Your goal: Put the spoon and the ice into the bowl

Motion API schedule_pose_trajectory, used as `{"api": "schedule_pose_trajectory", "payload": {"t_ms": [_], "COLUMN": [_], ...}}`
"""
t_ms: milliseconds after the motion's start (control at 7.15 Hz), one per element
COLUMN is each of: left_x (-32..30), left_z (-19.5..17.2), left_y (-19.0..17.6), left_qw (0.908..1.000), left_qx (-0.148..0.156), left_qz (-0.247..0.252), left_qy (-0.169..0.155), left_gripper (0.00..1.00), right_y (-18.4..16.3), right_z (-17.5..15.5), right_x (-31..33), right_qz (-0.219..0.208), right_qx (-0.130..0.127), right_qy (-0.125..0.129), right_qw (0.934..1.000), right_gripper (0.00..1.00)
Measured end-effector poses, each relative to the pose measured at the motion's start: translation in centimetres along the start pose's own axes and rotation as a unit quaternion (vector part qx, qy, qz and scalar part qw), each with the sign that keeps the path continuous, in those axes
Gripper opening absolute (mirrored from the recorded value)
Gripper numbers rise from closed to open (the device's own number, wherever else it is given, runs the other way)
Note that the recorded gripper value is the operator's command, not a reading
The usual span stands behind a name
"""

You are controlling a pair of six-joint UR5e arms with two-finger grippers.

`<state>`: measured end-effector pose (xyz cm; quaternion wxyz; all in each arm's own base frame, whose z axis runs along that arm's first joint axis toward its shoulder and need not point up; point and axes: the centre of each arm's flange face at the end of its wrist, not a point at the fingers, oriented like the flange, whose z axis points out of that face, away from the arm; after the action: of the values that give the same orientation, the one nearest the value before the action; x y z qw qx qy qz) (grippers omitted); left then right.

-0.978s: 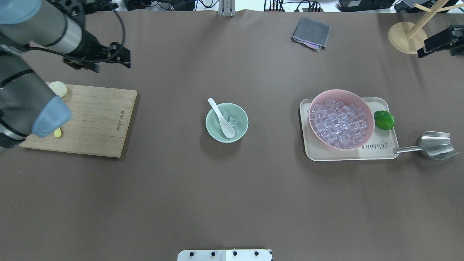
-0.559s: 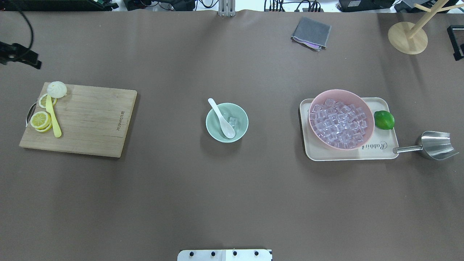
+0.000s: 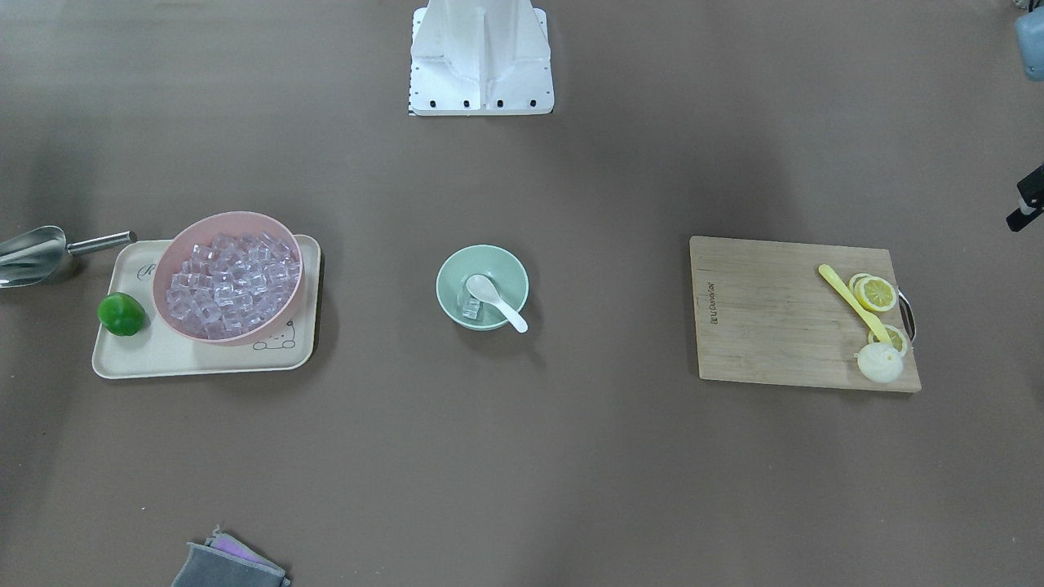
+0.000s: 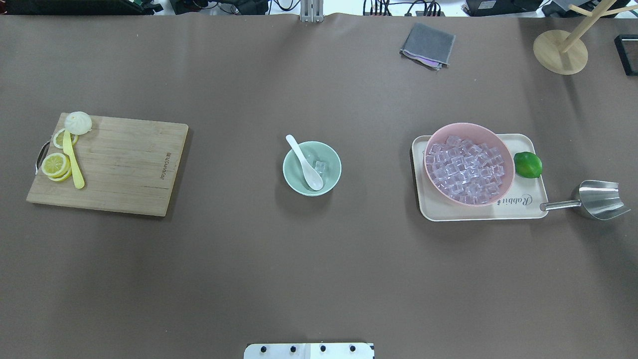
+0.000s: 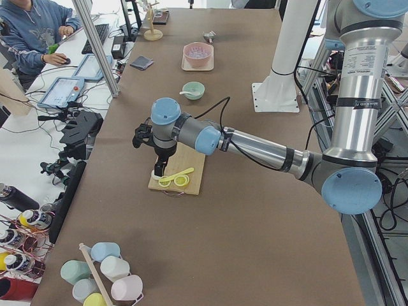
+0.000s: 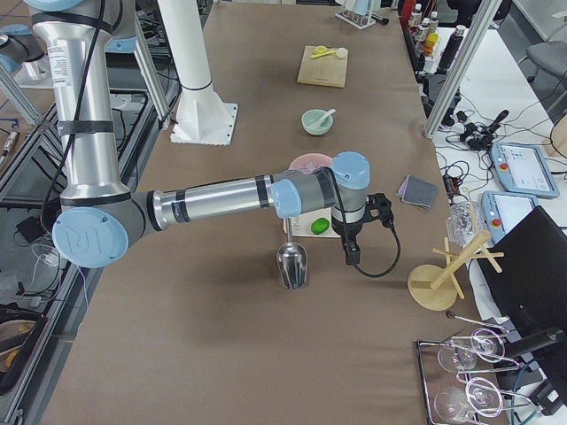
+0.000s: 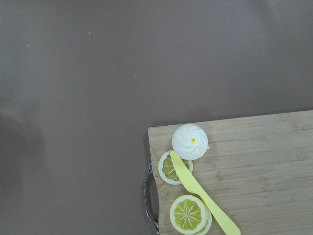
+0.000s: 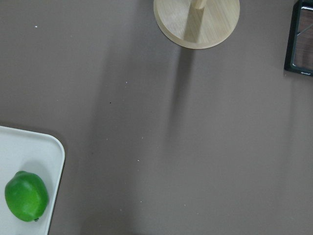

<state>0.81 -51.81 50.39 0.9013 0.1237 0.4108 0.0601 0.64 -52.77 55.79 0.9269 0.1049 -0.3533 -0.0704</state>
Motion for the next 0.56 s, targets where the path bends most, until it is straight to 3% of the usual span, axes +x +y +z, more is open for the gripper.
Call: {"api": "schedule_pose_trajectory", "payload": {"t_ms": [280,559], "left_x": [-0.8,-1.4], "left_z": [0.4,0.8], "left_y": [1.2,2.4], "left_qw": [1.0,0.9998], "left_qx": [-0.006,-0.012], "left_qz": [-0.006,-0.014], "left_qy": [-0.002,-0.003], "left_gripper": [0.99,0.99], "right_y": [2.5,4.0], "right_z": [1.0,1.6], "right_x": [1.2,1.9], "right_qz": [-0.014,-0.019], "right_qx": [0.018,0.019], "right_qy": [0.0,-0.001], "right_qw": [0.9997,0.9996], "right_gripper": [1.0,1.0]}}
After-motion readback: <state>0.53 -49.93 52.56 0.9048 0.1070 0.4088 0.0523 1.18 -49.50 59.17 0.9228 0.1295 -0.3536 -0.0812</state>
